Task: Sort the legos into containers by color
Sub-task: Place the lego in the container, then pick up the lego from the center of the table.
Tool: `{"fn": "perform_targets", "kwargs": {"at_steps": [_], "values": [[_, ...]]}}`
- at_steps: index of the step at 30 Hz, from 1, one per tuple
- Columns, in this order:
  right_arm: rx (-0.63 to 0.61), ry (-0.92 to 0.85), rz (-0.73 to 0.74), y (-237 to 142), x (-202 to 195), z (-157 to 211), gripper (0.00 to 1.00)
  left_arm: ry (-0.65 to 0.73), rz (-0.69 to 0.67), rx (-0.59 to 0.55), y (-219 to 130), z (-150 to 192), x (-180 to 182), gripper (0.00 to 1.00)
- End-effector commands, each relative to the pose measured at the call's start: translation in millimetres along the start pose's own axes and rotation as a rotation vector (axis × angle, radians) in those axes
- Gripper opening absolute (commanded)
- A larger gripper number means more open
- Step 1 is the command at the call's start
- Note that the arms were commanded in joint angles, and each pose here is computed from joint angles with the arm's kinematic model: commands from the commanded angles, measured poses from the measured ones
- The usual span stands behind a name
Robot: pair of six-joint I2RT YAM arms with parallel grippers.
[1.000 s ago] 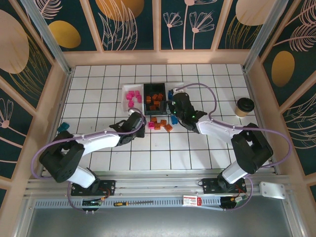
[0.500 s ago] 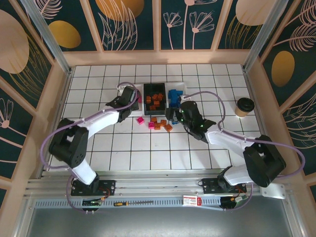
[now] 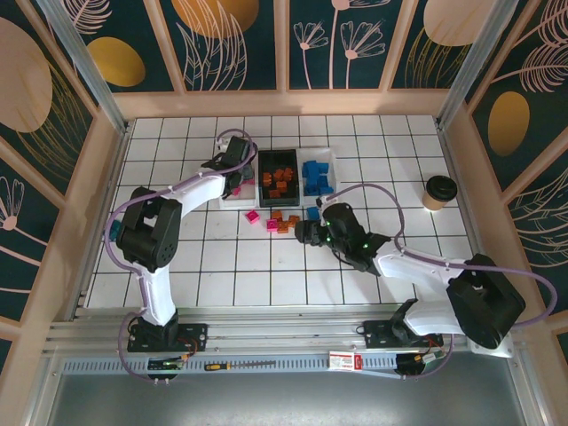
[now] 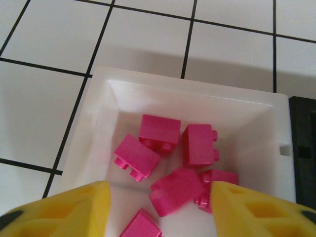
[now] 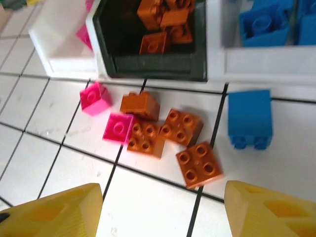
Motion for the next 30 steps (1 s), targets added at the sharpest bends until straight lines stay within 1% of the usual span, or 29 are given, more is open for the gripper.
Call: {"fn": "perform_targets", "kwargs": {"at_steps": [1,3,6,9,11,16,21,24,25,28,30], "values": [[0.069,-0.021,0.046,8.9,-5.4,18.7,0.67,-0.037,0.093,-0.056,-35.6,-24.5,-2.3,0.62],[0.096,-0.038,0.07,16.1,-7.1,22.2,0.67,-0.065,0.173,-0.075,-54.6,-27.4,-3.4,0.67],[0.121,-0.078,0.111,27.0,-9.8,23.6,0.67,-0.092,0.278,-0.103,-85.0,-24.1,-2.9,0.77],[0.145,-0.12,0.163,39.3,-15.1,23.5,0.67,-0.092,0.35,-0.109,-110.3,-8.3,-3.0,0.89],[0.159,-0.144,0.185,47.9,-18.0,23.2,0.67,-0.086,0.385,-0.105,-124.3,8.2,-1.9,0.98],[0.176,-0.184,0.212,66.2,-18.7,19.4,0.65,-0.118,0.437,-0.051,-139.1,57.4,17.0,0.99],[0.193,-0.22,0.254,80.3,-21.0,17.7,0.58,-0.172,0.449,-0.019,-147.1,94.3,41.8,0.99],[0.21,-0.229,0.261,83.4,-22.1,20.5,0.5,-0.189,0.438,-0.002,-149.3,109.7,52.8,0.99],[0.217,-0.23,0.259,82.9,-22.1,21.5,0.45,-0.191,0.429,0.005,-149.2,114.0,56.3,0.99],[0.22,-0.239,0.228,74.7,-15.9,23.2,0.34,-0.193,0.407,0.017,-148.0,124.2,63.4,0.99],[0.22,-0.24,0.192,65.6,-10.4,24.1,0.29,-0.19,0.389,0.025,-145.1,129.8,66.8,0.99]]}}
Point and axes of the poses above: each hand's point on the last joint's axis, 136 mm out from that joint toward the fingers, its own y axis out along the fingers, its own x axis along the line the jaws close on, z = x × y, the point moved 7 cm from there along -y, back along the fingers, and after that the axes turned 4 degrees about y, right-handed, at the moved point
